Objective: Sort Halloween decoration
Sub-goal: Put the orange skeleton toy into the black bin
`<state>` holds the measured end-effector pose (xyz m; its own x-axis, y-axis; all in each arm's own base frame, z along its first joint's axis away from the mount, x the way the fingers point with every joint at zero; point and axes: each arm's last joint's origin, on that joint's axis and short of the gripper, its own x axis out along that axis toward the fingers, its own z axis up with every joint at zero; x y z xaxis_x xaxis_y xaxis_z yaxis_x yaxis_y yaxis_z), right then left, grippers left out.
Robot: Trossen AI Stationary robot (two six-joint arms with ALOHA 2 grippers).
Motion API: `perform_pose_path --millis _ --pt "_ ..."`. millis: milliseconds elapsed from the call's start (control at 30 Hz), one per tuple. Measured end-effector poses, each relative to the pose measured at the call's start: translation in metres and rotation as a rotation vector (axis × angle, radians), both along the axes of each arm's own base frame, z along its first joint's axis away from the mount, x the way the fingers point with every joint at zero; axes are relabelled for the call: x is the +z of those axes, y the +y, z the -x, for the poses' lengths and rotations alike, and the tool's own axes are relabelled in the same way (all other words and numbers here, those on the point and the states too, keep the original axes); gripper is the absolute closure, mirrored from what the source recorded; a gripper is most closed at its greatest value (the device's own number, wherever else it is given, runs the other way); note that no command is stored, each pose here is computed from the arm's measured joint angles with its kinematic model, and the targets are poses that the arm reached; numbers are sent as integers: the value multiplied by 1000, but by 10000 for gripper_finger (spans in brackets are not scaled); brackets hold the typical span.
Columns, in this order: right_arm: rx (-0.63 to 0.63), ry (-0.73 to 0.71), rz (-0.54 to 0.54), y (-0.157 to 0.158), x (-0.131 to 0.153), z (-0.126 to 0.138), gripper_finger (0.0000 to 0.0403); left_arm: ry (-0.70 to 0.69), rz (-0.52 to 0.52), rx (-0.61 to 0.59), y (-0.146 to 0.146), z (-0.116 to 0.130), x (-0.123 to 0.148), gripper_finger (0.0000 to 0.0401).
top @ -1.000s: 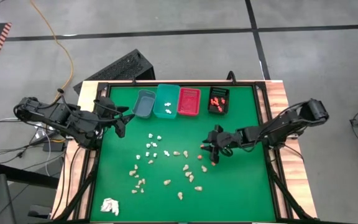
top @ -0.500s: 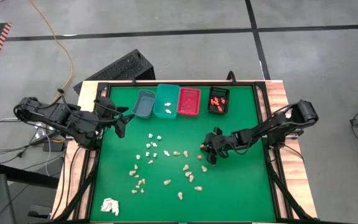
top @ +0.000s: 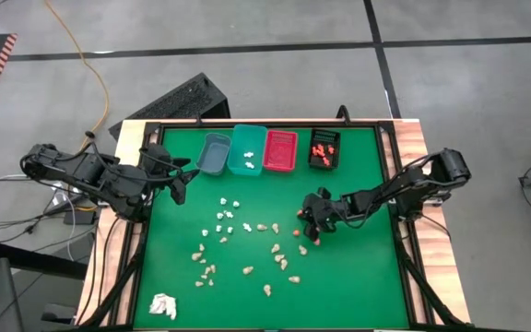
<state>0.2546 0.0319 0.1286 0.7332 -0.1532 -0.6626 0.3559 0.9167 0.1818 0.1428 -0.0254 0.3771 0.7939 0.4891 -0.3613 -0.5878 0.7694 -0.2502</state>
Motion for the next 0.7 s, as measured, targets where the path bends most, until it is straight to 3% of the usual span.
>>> perform_pose_path --millis 100,367,700 --pt "0 -18 -3 1 4 -4 393 0 0 0 0 0 0 191" --pt "-59 -123 15 -5 30 -7 390 -1 -1 3 0 0 0 191" --pt "-399 -224 101 -52 71 18 393 -1 -2 4 0 0 0 191"
